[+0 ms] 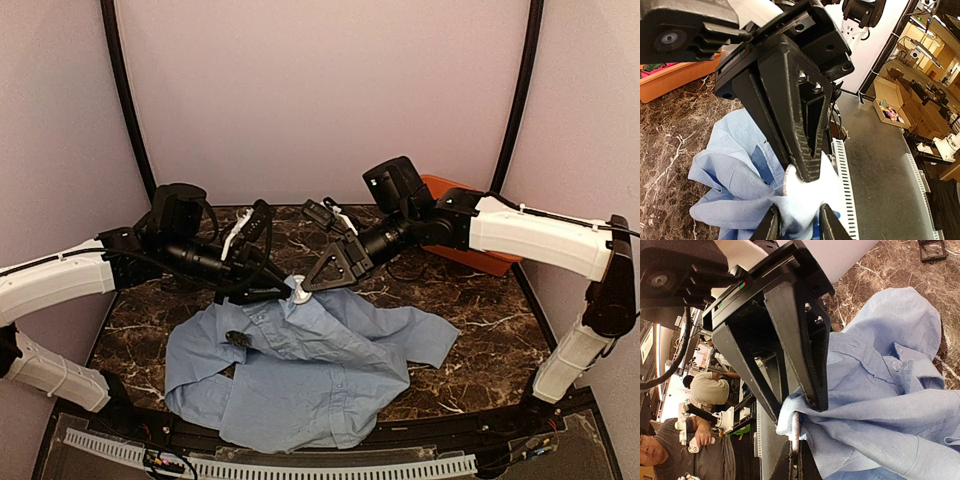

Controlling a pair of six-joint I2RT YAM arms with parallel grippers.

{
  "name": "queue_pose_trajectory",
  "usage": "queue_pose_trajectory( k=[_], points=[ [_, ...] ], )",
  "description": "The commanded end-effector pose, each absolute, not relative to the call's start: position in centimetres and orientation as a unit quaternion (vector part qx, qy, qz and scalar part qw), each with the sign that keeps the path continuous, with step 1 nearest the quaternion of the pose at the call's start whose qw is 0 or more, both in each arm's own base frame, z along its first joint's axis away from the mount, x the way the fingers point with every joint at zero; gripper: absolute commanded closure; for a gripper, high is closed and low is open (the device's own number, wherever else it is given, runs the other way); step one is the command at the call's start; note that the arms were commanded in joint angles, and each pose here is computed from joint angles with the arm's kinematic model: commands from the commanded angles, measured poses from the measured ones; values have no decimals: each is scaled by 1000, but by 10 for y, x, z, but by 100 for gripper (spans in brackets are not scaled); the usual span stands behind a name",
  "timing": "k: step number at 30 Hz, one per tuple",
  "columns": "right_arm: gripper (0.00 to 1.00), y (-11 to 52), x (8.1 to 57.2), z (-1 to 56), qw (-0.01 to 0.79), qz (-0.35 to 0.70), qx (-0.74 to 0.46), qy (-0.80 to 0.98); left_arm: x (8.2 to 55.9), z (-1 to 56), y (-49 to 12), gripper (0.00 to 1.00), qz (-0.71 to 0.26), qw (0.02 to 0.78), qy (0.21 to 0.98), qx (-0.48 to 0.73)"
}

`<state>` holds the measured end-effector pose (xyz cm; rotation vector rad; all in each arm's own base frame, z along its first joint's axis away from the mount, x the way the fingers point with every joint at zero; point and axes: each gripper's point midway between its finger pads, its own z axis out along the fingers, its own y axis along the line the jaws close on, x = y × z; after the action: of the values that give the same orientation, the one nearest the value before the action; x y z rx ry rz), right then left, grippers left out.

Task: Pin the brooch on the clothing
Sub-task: Pin the brooch to the flattened clothing.

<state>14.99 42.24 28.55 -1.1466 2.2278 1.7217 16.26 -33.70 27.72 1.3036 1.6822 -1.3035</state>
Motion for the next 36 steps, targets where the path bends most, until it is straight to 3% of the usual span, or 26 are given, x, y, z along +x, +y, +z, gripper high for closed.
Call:
queue_pose_trajectory(
  k=[1,11,23,36],
  points=[
    [100,418,151,303,78,573,-389,717,162,288,-332,72,-504,331,632,488],
    [100,420,157,295,77,556,-385,732,158,292,-334,64,-529,313,623,484],
    [100,424,158,298,73,559,-387,729,162,268,-337,64,-484,300,651,502],
    [100,423,157,289,71,549,-388,737,161,279,-337,64,-494,322,639,495]
  ],
)
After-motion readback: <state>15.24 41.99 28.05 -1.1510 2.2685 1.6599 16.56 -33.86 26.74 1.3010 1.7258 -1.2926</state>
